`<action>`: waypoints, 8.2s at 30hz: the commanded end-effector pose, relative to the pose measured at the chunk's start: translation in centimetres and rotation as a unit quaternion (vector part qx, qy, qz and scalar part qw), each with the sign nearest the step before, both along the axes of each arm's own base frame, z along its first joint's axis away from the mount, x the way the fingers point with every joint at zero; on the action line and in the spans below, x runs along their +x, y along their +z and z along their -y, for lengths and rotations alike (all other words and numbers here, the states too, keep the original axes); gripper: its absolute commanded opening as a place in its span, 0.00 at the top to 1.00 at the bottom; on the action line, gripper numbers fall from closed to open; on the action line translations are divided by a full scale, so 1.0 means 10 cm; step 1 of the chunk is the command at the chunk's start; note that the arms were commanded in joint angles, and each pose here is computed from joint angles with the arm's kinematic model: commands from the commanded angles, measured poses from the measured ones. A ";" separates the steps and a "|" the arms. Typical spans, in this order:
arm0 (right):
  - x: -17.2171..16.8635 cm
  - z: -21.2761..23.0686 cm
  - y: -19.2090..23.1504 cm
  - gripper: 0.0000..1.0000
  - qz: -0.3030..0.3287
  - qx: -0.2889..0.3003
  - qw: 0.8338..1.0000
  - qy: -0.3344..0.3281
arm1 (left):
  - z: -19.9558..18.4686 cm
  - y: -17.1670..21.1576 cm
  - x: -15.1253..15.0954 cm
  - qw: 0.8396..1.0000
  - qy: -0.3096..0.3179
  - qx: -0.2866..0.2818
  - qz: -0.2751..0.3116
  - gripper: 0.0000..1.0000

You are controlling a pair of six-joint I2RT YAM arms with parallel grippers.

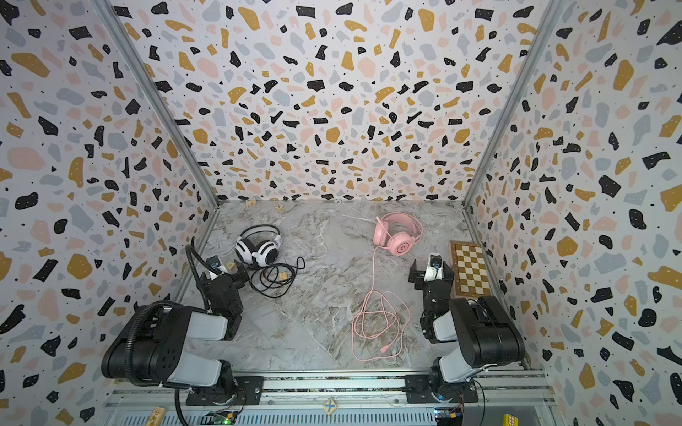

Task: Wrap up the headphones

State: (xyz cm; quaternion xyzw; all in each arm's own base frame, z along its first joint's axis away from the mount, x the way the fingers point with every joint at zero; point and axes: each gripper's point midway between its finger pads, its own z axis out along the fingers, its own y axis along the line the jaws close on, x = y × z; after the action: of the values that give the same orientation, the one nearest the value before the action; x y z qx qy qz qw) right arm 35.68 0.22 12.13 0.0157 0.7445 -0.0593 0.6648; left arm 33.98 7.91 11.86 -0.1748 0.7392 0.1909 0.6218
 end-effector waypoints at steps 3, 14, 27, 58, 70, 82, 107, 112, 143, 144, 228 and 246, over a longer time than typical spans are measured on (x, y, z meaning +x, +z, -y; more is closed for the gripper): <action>0.04 -0.01 0.12 0.01 0.018 -0.002 1.000 -0.001 | 0.01 0.17 0.05 0.999 -0.002 -0.001 0.033 0.00; 0.04 -0.01 0.12 0.01 0.017 -0.001 1.000 -0.001 | 0.01 0.18 0.05 0.999 -0.002 -0.001 0.034 0.00; 0.04 -0.01 0.12 0.01 0.017 -0.002 1.000 -0.001 | 0.01 0.18 0.05 0.999 -0.002 -0.001 0.034 0.00; 0.04 -0.11 0.13 0.01 0.019 -0.013 1.000 0.019 | 0.01 0.18 0.05 0.999 -0.003 -0.001 0.034 0.00; -0.13 0.00 0.69 0.01 0.036 0.047 0.998 -0.018 | 0.41 0.76 0.32 0.997 -0.067 -0.039 0.014 0.00; 0.41 -0.25 0.65 0.05 -0.202 0.252 0.944 0.070 | 1.13 1.05 0.34 0.942 -0.228 -0.248 -0.003 0.00; 1.97 0.07 -0.55 0.16 -0.374 0.221 0.900 -0.045 | 1.86 0.72 -0.35 0.875 -0.332 -0.337 -0.101 0.00; 1.99 0.05 -0.68 0.27 -0.384 0.234 0.893 -0.029 | 1.91 0.73 -0.32 0.873 -0.337 -0.337 -0.101 0.00; 1.86 -0.44 0.11 1.00 -0.322 0.224 0.913 0.116 | 1.97 0.79 -0.37 0.872 -0.345 -0.332 -0.103 0.00; 1.84 -0.49 0.19 1.00 -0.314 0.222 0.914 0.127 | 1.97 0.79 -0.37 0.872 -0.346 -0.332 -0.102 0.00; -0.15 -3.03 1.61 1.00 -0.169 0.004 0.844 0.510 | 3.28 1.01 0.13 0.857 -0.461 -0.126 -0.192 0.51; -0.06 -3.02 1.60 0.60 -0.173 0.014 0.859 0.482 | 3.12 1.12 0.13 0.876 -0.437 -0.119 -0.164 0.97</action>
State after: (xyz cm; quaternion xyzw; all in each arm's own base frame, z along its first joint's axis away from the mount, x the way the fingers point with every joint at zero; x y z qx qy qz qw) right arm 34.46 30.28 24.26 -0.3643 0.7825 0.2703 0.4266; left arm 35.17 -23.40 20.71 0.1481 0.8684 -0.1442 0.4508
